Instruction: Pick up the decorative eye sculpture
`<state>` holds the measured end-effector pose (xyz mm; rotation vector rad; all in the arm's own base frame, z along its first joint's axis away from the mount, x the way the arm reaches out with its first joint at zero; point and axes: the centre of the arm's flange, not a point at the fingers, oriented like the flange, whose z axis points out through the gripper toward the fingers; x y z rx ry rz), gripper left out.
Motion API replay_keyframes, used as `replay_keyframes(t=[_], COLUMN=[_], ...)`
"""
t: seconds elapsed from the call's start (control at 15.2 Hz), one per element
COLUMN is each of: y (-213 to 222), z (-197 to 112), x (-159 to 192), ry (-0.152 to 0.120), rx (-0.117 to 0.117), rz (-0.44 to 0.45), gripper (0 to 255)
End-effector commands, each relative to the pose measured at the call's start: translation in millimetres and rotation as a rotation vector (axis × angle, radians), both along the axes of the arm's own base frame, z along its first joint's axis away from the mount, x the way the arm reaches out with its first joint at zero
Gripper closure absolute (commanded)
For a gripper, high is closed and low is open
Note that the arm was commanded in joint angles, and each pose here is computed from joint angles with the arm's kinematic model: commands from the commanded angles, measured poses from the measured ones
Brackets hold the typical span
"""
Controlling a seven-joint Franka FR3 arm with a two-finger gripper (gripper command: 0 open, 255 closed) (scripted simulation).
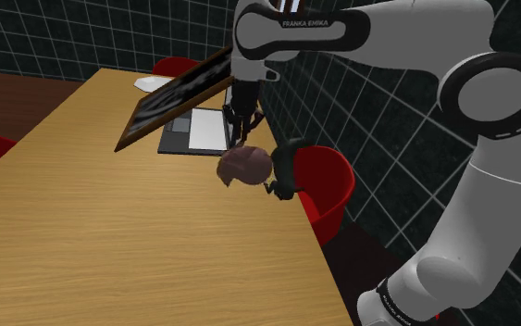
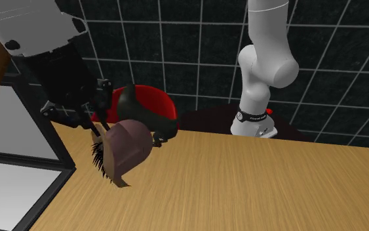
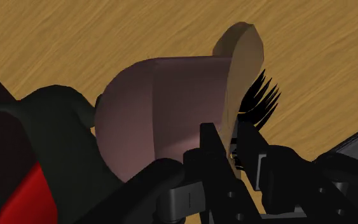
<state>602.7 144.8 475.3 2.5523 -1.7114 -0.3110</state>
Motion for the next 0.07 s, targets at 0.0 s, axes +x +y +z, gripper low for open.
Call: replay_keyframes(t=[0.0], y=[-0.5], z=[4.3], x=[-0.1], ry=[-0.001], rx=[0.0], rz=[0.0], gripper=[255])
